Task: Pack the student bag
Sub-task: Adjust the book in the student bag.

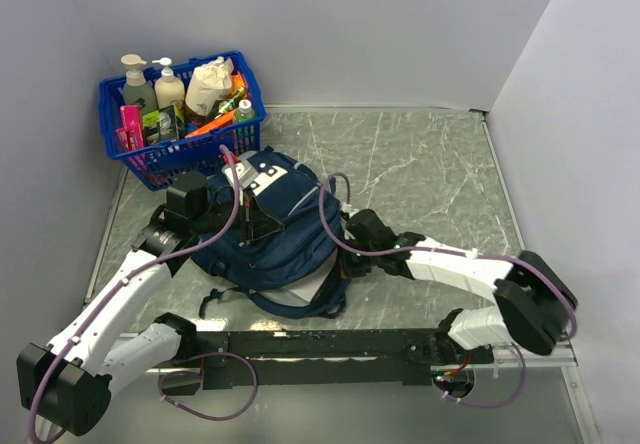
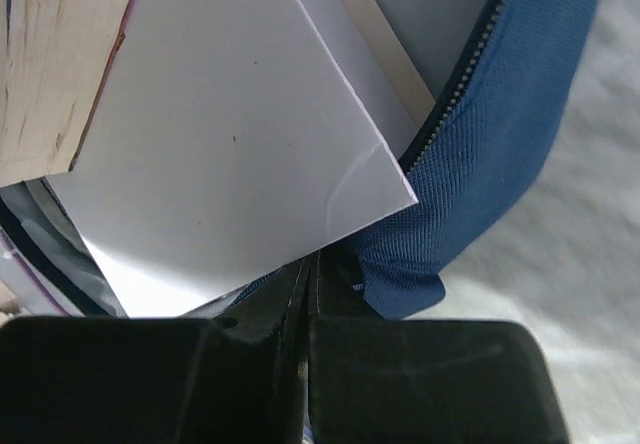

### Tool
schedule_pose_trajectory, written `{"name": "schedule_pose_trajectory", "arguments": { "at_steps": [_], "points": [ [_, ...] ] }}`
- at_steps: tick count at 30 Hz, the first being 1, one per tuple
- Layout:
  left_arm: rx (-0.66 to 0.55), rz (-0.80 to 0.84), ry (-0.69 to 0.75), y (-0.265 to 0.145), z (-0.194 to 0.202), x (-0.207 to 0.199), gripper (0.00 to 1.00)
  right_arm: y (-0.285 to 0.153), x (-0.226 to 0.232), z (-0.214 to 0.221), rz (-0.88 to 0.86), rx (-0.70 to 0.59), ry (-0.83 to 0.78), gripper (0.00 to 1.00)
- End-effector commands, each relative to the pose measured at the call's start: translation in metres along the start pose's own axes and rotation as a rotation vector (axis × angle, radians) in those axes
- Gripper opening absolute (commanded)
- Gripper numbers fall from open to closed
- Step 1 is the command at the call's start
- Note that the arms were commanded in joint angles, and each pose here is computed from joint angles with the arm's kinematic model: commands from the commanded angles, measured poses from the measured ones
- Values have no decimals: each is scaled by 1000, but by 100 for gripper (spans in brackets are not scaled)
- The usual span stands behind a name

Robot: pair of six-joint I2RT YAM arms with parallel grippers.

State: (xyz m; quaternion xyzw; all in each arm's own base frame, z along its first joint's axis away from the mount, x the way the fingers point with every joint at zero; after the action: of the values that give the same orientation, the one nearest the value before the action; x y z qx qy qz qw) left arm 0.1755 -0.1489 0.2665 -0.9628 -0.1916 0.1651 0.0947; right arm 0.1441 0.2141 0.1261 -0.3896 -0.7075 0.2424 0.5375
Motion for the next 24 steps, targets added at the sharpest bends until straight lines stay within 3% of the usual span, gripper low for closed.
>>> {"name": "schedule_pose_trajectory", "arguments": {
  "at_steps": [1, 7, 13, 20, 23, 24],
  "points": [
    [-142, 136, 157, -7, -42, -21, 1, 8, 75, -51, -330, -198, -86, 0],
    [-128, 127, 144, -5, -46, -19, 1, 17, 79, -62, -384, -290, -54, 0],
    [-108, 133, 112, -1, -37, -16, 1, 1, 46, -85, -403, -436, 71, 0],
    [-25, 134, 31, 5, -11, -12, 1, 19, 56, -108, -495, -308, 175, 0],
    [28, 107, 60, 5, 2, -7, 1, 13, 49, -104, -518, -253, 176, 0],
    [37, 104, 70, 5, 7, -6, 1, 10, 47, -100, -526, -235, 166, 4]
  ]
}}
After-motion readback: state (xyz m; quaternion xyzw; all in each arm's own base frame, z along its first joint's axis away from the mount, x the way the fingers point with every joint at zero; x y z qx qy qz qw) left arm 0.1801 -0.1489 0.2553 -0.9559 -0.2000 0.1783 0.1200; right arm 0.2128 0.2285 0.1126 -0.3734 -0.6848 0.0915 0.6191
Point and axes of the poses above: each gripper's point midway between its finger pads, its own y axis out along the fingers, its own x axis along the line the jaws close on, z = x × y, the point moved 9 cm from there along -y, back along the fingers, and after that the axes turned 10 degrees about y, right-handed, at the moved point
